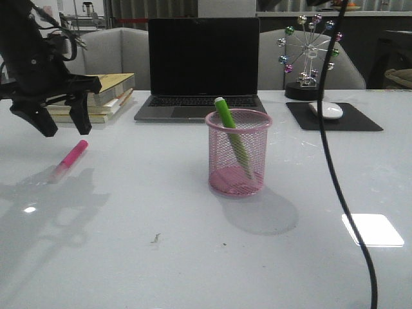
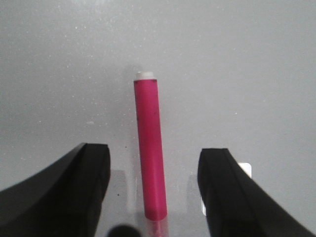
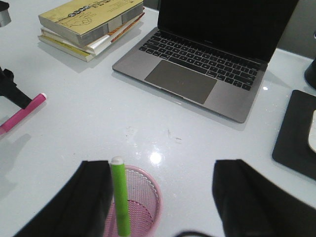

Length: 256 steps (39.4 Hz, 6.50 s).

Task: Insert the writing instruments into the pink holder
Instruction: 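Lower the left gripper onto the pink marker and close it, then lift the pink marker with the left gripper and carry it above the holder, then lower the pink marker into the holder beside the green marker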

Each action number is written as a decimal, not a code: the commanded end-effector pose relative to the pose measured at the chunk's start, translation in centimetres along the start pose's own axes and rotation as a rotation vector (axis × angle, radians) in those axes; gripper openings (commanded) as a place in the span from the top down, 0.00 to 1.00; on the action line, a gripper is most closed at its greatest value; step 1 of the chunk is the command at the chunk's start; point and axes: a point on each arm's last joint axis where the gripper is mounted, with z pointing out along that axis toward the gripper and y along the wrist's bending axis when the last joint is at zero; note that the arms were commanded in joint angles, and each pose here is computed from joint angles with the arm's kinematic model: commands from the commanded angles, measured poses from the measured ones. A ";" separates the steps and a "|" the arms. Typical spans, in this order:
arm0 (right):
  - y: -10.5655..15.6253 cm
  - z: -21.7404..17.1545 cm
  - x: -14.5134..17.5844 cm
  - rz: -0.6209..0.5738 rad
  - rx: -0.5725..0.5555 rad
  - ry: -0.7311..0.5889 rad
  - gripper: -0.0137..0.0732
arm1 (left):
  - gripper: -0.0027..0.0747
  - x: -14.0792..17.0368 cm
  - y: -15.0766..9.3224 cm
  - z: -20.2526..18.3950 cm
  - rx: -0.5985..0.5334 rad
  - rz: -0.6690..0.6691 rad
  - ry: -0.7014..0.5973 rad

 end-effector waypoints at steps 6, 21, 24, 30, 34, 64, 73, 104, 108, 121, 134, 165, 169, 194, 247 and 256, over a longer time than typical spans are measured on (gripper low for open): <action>-0.2 -1.6 -2.7 -0.025 0.006 -0.147 0.22 | 0.38 -1.1 -0.4 -1.7 -0.005 0.009 -0.075; -0.2 -1.6 -2.4 -0.025 0.007 -0.113 0.22 | 0.38 -1.4 -0.6 -1.3 -0.001 -0.033 -0.101; -0.2 -1.6 -2.4 -0.025 0.007 -0.110 0.22 | 0.38 -1.3 -0.6 -1.3 -0.001 -0.033 -0.097; -0.2 -1.6 -2.3 -0.025 0.008 -0.102 0.22 | 0.38 -1.2 -0.6 -1.3 -0.006 -0.029 -0.084; -0.2 -1.6 -2.2 -0.025 0.008 -0.089 0.22 | 0.38 -1.1 -0.6 -1.1 -0.008 -0.028 -0.071; -0.2 -1.6 -2.0 -0.025 0.010 -0.061 0.22 | 0.44 -0.4 -0.9 0.6 -0.041 0.013 0.027; -0.2 -1.6 -2.0 -0.025 0.010 -0.061 0.22 | 0.44 0.5 -1.9 2.6 -0.037 0.035 0.098; -0.2 -1.6 -2.0 -0.025 0.010 -0.064 0.22 | 0.85 0.2 -2.4 2.6 -0.034 0.044 0.086; -0.2 -1.6 -2.0 -0.025 0.010 -0.064 0.22 | 0.85 -0.5 -2.5 2.0 -0.031 0.047 0.055; -0.2 -1.6 -2.0 -0.025 0.010 -0.064 0.22 | 0.85 -3.0 -3.3 -1.3 -0.005 0.051 -0.094; -0.2 -1.6 -2.1 -0.025 0.009 -0.071 0.22 | 0.85 -4.8 -4.1 -8.1 0.015 0.084 -0.362; -3.2 -1.8 -2.2 0.009 0.102 -0.090 0.22 | 0.85 -3.5 -6.8 -14.1 0.042 0.195 -0.592; -3.4 -1.8 -2.2 0.011 0.108 -0.090 0.22 | 0.85 -2.7 -7.0 -13.7 0.043 0.209 -0.598; -3.5 -1.8 -2.2 0.011 0.111 -0.093 0.22 | 0.85 3.6 -13.9 -15.1 0.197 0.336 -0.877; -6.9 -2.4 -1.4 0.035 0.219 -0.032 0.22 | 0.85 9.0 -22.3 -10.6 0.459 0.375 -1.113; -6.9 -2.4 -1.4 0.027 0.220 -0.031 0.22 | 0.85 9.5 -23.0 -8.5 0.469 0.384 -1.069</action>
